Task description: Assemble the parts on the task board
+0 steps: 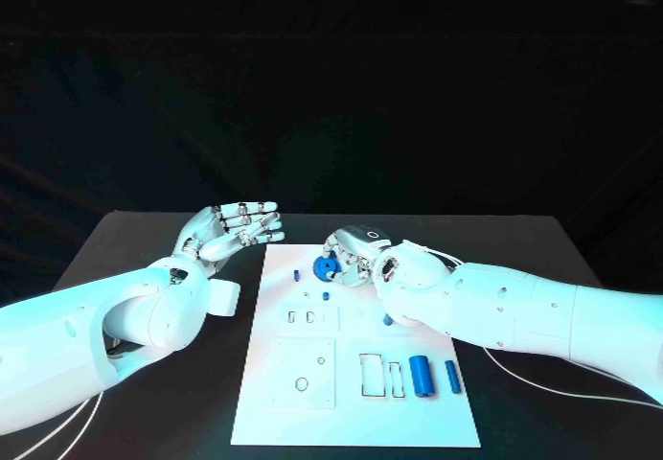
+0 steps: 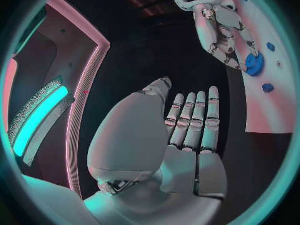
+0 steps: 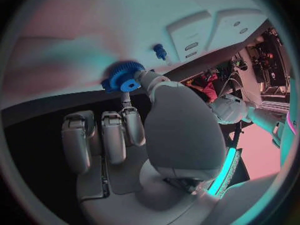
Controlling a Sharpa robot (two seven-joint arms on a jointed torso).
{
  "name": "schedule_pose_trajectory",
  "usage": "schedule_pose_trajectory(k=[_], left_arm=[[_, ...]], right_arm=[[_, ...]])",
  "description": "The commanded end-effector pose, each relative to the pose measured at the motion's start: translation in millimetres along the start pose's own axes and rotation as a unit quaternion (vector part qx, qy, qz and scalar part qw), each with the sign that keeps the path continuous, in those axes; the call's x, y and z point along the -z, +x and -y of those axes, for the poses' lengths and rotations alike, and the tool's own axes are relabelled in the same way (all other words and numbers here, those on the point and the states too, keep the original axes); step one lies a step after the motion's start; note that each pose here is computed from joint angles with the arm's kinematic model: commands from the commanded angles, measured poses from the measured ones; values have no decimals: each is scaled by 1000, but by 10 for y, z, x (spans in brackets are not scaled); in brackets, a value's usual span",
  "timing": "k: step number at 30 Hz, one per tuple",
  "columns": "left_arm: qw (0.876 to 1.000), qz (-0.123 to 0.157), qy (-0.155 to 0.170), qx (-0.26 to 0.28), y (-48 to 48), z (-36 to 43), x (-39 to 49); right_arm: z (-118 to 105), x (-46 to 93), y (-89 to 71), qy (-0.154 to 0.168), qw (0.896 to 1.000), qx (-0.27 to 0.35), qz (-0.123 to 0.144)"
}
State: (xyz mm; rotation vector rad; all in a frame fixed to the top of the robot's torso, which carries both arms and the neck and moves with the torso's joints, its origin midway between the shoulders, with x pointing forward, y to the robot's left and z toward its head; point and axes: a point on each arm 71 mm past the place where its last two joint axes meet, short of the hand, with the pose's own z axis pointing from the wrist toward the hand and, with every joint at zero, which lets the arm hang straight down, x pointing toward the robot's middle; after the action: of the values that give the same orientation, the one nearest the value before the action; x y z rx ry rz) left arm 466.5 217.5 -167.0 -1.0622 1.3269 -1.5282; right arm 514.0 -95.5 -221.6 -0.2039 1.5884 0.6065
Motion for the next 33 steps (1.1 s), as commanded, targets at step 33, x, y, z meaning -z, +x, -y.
schedule_pose_trajectory(k=[33], left_arm=[[1000, -9, 2, 2, 8, 12, -3]], right_arm=[[66, 7, 79, 10, 999, 0, -50]])
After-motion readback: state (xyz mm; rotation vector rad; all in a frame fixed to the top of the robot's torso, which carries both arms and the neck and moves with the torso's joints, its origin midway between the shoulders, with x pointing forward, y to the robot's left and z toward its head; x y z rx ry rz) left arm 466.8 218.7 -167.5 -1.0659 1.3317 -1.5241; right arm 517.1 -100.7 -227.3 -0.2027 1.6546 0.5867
